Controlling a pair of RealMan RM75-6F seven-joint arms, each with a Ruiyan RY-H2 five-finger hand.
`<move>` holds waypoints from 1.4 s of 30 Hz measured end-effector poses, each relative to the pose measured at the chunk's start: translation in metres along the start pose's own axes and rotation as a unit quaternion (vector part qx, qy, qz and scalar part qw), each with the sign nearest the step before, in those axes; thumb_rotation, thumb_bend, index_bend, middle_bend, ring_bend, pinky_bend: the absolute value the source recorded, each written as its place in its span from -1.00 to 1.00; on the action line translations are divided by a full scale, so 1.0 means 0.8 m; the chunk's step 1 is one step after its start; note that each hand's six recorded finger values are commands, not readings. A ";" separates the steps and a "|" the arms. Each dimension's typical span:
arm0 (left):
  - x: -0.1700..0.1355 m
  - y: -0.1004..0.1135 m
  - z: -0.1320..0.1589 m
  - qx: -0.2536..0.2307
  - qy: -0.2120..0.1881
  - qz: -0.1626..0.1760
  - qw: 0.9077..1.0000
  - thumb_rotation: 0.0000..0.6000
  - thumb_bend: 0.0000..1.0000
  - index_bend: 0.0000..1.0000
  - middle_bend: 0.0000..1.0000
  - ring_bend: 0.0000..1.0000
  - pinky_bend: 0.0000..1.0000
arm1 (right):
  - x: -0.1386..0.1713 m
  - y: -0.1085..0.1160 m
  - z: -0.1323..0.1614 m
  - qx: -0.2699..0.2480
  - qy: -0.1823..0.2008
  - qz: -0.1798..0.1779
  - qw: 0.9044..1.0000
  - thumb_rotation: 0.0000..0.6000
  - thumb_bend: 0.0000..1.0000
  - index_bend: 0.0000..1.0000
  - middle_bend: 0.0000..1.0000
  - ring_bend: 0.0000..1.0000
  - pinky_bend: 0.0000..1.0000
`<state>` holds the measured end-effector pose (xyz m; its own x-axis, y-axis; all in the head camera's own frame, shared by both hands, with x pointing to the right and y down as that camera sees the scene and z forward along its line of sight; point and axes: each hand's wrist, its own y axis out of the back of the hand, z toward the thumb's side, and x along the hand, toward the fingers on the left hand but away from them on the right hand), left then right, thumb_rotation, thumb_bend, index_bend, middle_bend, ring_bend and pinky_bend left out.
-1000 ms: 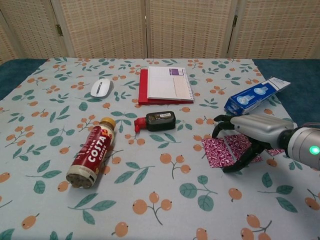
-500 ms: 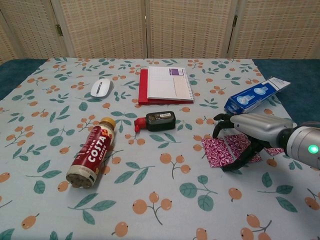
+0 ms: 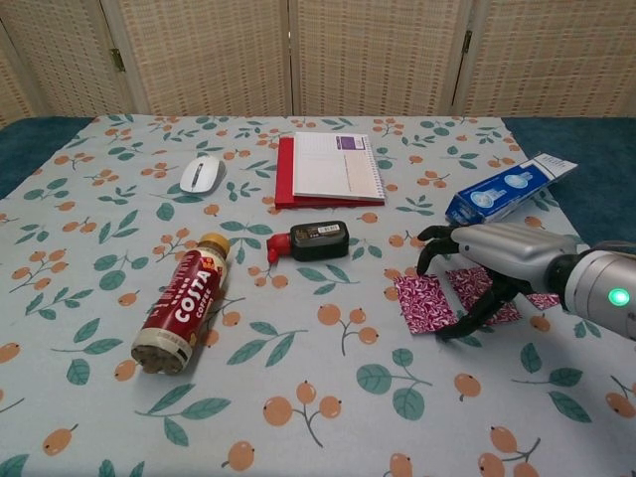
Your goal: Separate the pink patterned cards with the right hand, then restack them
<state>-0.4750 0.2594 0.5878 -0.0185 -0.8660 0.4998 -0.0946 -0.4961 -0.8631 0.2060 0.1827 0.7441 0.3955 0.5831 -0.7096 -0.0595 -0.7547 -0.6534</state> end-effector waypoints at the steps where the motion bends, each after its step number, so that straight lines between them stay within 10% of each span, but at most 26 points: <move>1: 0.000 0.000 0.000 0.000 0.000 0.000 1.000 1.00 -0.56 -0.76 -0.98 -0.83 -1.00 | 0.001 0.001 0.001 0.000 0.001 -0.002 1.000 0.49 -0.64 -0.27 -0.83 -1.00 -1.00; 19: -0.004 0.004 0.005 0.002 0.000 -0.001 1.000 1.00 -0.56 -0.76 -0.98 -0.83 -1.00 | 0.051 0.058 -0.087 0.021 -0.032 -0.045 0.998 0.49 -0.64 -0.30 -0.83 -1.00 -1.00; 42: -0.008 0.008 0.018 0.010 0.000 -0.005 1.000 1.00 -0.56 -0.77 -0.98 -0.83 -1.00 | 0.039 0.041 -0.146 0.065 -0.027 -0.015 0.997 0.49 -0.64 -0.36 -0.84 -1.00 -1.00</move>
<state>-0.4611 0.2607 0.5781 -0.0186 -0.8613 0.5078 -0.0752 -0.5052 -0.8597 0.3231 0.1409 0.7315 0.3496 0.6222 -0.7005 -0.1677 -0.6940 -0.7002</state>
